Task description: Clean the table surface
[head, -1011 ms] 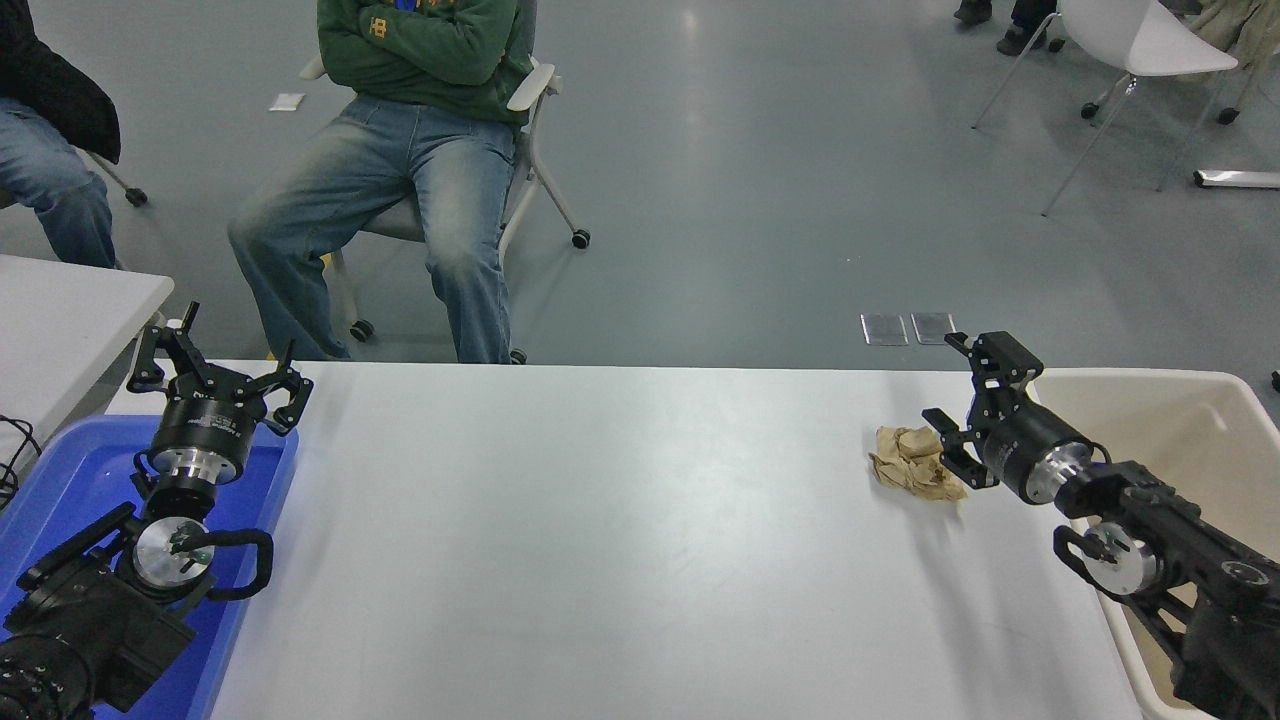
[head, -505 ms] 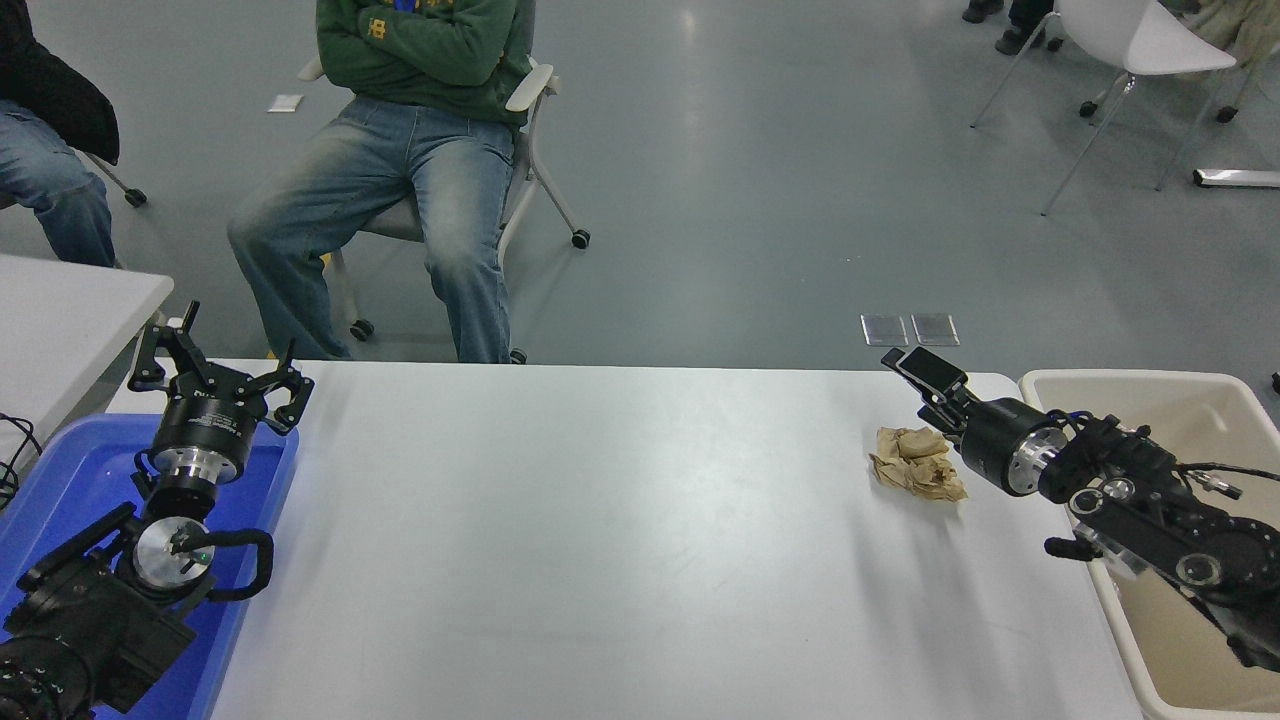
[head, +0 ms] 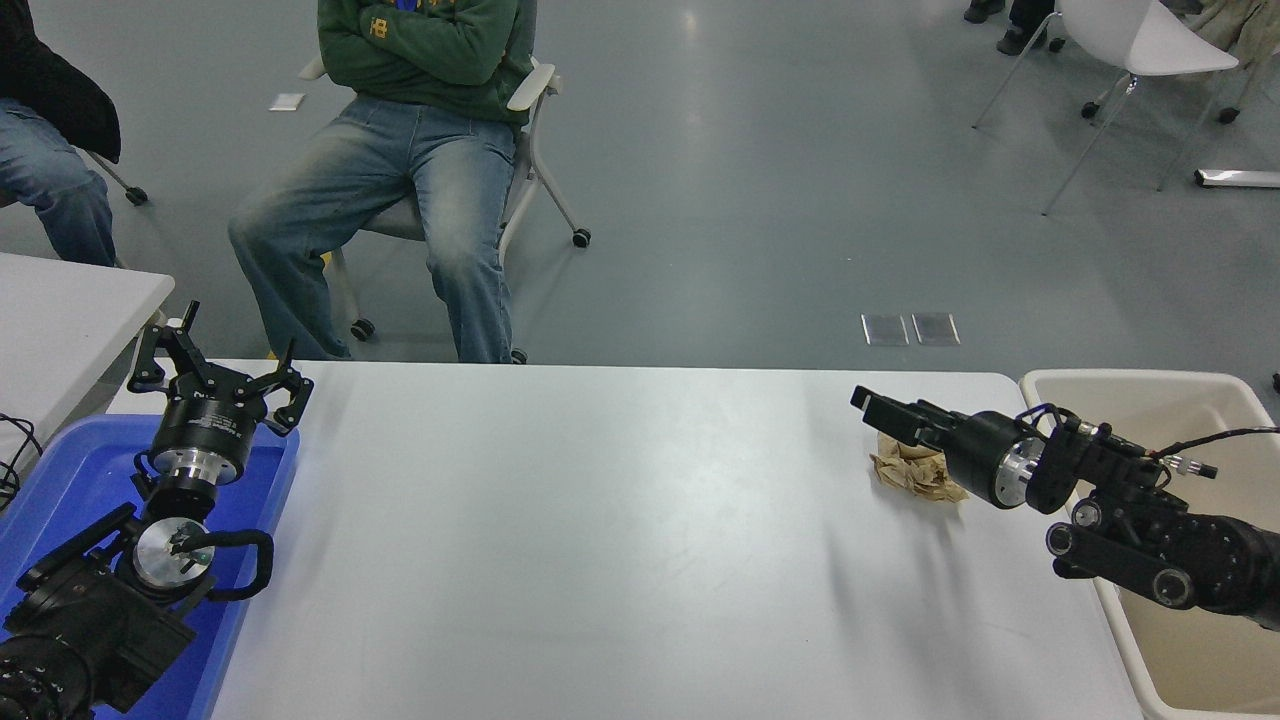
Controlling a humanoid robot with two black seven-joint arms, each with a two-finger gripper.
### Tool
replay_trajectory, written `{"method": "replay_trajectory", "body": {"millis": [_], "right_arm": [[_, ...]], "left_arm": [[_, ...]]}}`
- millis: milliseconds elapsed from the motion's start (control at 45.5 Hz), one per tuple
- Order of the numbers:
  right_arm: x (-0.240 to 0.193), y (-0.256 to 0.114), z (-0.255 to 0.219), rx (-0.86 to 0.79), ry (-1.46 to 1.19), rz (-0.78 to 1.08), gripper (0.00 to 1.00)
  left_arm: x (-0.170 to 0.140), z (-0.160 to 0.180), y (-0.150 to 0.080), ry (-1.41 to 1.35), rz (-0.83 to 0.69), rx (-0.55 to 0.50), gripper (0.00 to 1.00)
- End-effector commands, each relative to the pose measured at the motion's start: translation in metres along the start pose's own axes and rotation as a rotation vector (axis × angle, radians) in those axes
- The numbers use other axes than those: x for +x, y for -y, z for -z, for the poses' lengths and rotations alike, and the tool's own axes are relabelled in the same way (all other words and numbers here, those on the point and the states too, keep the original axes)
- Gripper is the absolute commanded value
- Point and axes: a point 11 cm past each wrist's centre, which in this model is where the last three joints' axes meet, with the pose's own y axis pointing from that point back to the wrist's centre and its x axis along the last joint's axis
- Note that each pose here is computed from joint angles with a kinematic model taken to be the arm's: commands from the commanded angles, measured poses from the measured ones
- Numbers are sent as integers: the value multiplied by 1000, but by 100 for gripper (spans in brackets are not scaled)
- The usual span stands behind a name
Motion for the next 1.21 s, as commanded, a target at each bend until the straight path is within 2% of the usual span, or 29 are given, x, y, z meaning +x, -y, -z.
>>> {"method": "replay_trajectory", "body": {"millis": [0,484,1187], "right_arm": [[-6,-1,-24,-47,-165,1,100],[-30,16,-25,-94,-200,5,100],[-73,15,-34,-180,-210,25,100]], "left_arm": [[0,0,0,-1,1,0,100],[0,0,0,-1,1,0,100],[0,0,0,-1,1,0,100]]}}
